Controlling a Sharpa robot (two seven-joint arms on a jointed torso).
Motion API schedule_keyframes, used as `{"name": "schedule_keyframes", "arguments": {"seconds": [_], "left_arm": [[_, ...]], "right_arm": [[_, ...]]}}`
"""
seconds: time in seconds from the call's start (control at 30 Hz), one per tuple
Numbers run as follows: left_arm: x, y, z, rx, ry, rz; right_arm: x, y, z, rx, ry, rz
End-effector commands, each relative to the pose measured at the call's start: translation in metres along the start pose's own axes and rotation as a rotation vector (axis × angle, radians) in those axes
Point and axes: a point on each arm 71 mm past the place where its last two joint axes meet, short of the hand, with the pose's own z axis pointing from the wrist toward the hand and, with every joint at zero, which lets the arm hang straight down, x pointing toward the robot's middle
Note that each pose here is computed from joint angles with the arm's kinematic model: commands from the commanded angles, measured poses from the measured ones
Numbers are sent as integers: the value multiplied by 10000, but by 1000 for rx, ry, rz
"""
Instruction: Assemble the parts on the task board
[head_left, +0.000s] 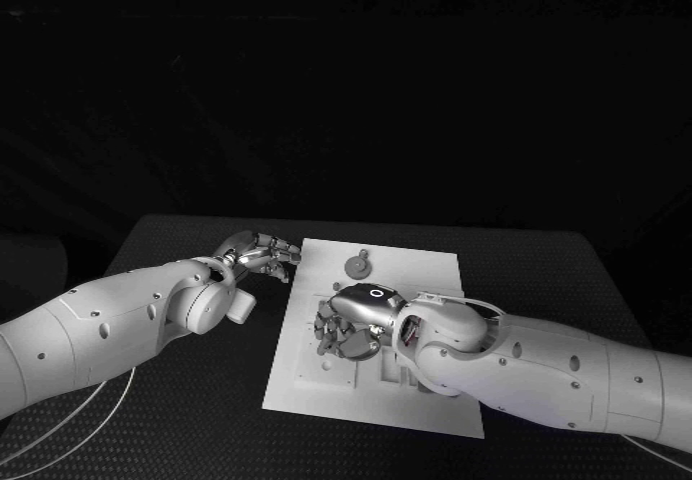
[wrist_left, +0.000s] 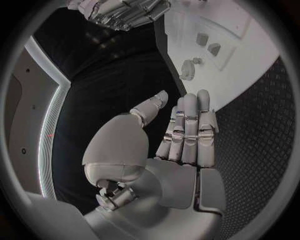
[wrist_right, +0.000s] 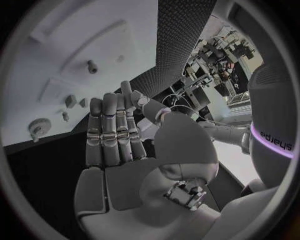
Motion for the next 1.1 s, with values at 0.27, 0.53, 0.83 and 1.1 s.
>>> {"name": "schedule_keyframes", "arguments": {"seconds": [0.27,0.53,0.83,1.1], "left_arm": [[27,-22,8,12,8,-9],[23,-20,6,12,8,-9],[22,-20,5,11,8,-9],[11,-15,4,11,6,-8]], "right_arm": [[282,104,55,-48,47,-85],[310,66,50,-35,59,-96],[304,4,32,-18,52,-128],[299,-55,4,-3,49,-141]]}}
